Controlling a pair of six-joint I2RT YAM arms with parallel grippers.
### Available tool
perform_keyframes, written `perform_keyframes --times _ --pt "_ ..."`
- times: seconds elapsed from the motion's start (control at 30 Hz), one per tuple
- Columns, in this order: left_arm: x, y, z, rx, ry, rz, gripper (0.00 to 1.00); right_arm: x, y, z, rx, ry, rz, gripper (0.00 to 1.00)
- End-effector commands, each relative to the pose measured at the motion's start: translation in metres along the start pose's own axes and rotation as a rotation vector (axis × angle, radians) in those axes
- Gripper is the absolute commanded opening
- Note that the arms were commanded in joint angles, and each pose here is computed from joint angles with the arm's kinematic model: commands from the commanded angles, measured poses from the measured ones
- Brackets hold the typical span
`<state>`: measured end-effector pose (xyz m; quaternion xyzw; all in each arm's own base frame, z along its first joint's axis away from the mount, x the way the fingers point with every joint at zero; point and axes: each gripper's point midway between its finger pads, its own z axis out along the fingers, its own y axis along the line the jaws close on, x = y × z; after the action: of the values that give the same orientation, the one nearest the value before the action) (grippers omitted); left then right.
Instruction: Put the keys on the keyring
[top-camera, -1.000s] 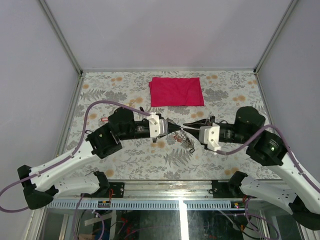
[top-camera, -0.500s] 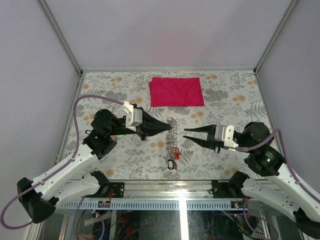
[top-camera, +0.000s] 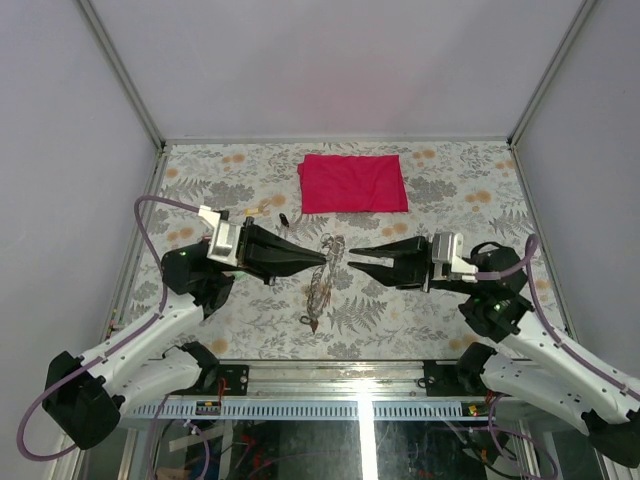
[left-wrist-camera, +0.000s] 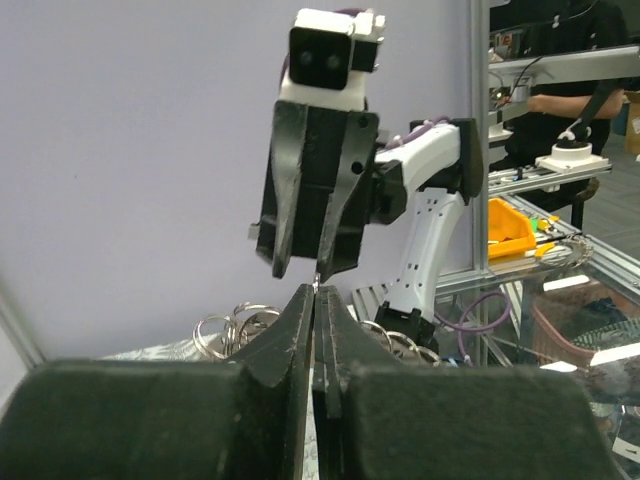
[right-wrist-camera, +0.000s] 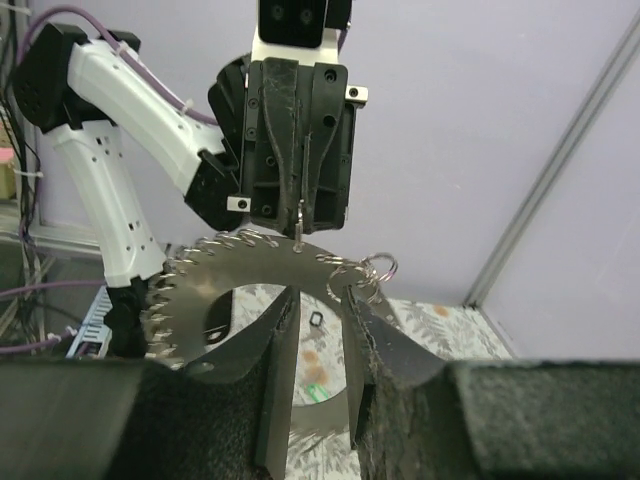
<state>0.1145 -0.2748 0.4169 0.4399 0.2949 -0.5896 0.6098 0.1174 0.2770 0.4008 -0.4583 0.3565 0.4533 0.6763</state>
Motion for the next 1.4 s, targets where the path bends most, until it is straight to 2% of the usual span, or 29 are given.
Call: perform_keyframes --times 0.0,0.57,1.37 --pt "-0.035 -0.015 0.0 0.039 -0.141 0.078 0.0 -0.035 0.005 0.012 -0.056 -0.17 -0.017 0.29" --pt "-0.035 -0.006 0.002 0.008 -0.14 0.082 0.0 -0.031 0.012 0.031 -0.132 -0.228 0.04 0.34" --pt "-0.031 -0.006 0.004 0.026 -0.107 0.079 0.0 -0.024 0.02 0.045 -0.157 -0.235 0.065 0.24"
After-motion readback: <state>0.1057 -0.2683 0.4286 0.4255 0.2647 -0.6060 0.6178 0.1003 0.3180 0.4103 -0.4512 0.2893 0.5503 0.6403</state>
